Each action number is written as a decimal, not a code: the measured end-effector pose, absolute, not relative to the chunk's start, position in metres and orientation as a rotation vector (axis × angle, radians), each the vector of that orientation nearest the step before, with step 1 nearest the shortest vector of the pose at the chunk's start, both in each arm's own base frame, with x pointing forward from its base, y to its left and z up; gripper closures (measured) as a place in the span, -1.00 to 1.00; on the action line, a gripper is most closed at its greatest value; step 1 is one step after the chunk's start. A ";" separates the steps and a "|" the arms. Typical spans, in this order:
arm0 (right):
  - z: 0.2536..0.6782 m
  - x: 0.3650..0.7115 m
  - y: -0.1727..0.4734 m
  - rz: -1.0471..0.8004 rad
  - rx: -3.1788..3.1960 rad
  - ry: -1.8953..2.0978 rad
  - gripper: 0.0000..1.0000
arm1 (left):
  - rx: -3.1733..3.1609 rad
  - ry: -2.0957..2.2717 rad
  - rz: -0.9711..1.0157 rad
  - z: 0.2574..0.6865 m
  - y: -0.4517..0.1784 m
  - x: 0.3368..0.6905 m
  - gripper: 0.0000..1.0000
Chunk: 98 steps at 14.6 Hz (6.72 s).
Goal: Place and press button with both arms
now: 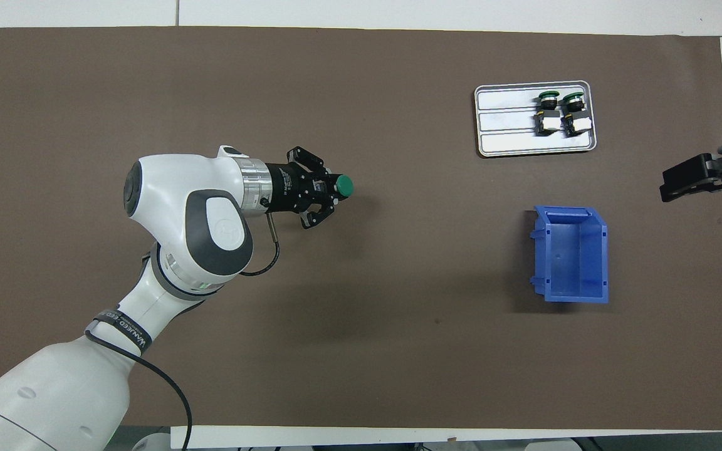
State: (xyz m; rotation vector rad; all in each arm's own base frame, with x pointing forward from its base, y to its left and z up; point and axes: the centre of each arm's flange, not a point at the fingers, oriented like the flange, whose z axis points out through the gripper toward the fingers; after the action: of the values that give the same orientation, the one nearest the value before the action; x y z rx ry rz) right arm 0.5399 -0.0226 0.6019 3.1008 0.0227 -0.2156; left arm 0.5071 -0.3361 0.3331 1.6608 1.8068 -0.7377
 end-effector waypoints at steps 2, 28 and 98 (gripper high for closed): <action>0.602 0.540 -0.023 -0.216 3.101 0.023 -1.00 | 1.716 1.723 -0.769 0.328 -0.332 0.504 0.33; 0.602 0.540 -0.023 -0.215 3.101 0.023 -1.00 | 1.374 1.494 -0.955 0.253 -0.269 0.470 0.33; 0.602 0.540 -0.023 -0.215 3.101 0.023 -1.00 | 2.671 0.880 -0.029 0.395 -0.325 0.507 0.98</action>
State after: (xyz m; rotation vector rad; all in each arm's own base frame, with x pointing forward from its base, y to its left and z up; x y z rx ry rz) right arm 0.5399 -0.0226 0.6020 3.1009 0.0227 -0.2154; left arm 0.5068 -0.3250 0.3953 2.6713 0.8805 -0.0290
